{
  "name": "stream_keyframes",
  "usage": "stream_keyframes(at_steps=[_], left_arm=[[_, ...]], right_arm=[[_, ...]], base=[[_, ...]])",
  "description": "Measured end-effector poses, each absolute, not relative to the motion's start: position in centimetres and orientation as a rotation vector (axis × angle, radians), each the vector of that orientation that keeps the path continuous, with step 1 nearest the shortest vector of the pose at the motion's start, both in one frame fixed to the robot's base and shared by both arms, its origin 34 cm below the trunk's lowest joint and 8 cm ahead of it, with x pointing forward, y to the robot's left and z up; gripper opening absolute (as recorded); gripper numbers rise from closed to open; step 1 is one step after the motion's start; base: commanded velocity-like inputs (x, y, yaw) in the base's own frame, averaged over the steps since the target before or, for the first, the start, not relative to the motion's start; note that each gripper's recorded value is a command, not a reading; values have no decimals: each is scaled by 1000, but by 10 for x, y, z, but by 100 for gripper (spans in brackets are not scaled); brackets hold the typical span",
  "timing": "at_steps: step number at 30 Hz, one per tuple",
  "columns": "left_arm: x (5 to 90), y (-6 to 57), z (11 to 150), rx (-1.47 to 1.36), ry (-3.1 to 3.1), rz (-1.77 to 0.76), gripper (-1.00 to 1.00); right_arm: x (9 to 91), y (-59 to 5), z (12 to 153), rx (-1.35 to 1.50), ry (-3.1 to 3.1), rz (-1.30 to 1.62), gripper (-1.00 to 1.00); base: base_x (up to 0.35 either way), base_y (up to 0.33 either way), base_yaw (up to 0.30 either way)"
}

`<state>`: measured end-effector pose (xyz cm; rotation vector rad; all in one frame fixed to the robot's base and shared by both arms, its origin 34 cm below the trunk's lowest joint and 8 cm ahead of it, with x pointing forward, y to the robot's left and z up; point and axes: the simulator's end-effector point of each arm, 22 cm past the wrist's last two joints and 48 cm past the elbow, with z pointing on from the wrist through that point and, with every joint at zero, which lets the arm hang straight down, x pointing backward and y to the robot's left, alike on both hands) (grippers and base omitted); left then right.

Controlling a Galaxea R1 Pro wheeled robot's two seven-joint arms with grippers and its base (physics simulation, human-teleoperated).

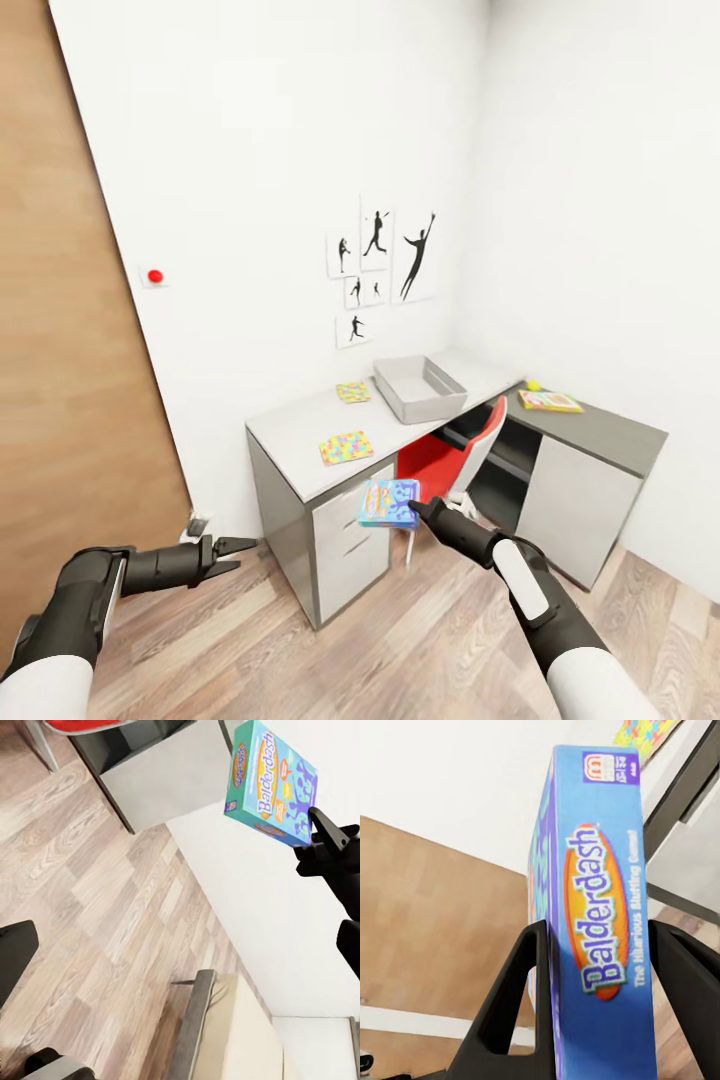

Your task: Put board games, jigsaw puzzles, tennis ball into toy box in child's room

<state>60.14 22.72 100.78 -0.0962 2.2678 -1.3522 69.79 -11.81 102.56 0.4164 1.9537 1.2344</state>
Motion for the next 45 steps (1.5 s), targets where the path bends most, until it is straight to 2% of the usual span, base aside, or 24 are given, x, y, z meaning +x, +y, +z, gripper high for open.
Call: stream_keyframes(at_steps=[9, 45], left_arm=[[601, 227, 1008, -96, 2267, -1352, 100], [602, 230, 1008, -104, 2263, -1350, 100]], right_arm=[[699, -121, 1027, 424, 1944, 1234, -100], [707, -136, 1033, 424, 1902, 1181, -100]], base=[[0, 0, 189], [0, 0, 2]])
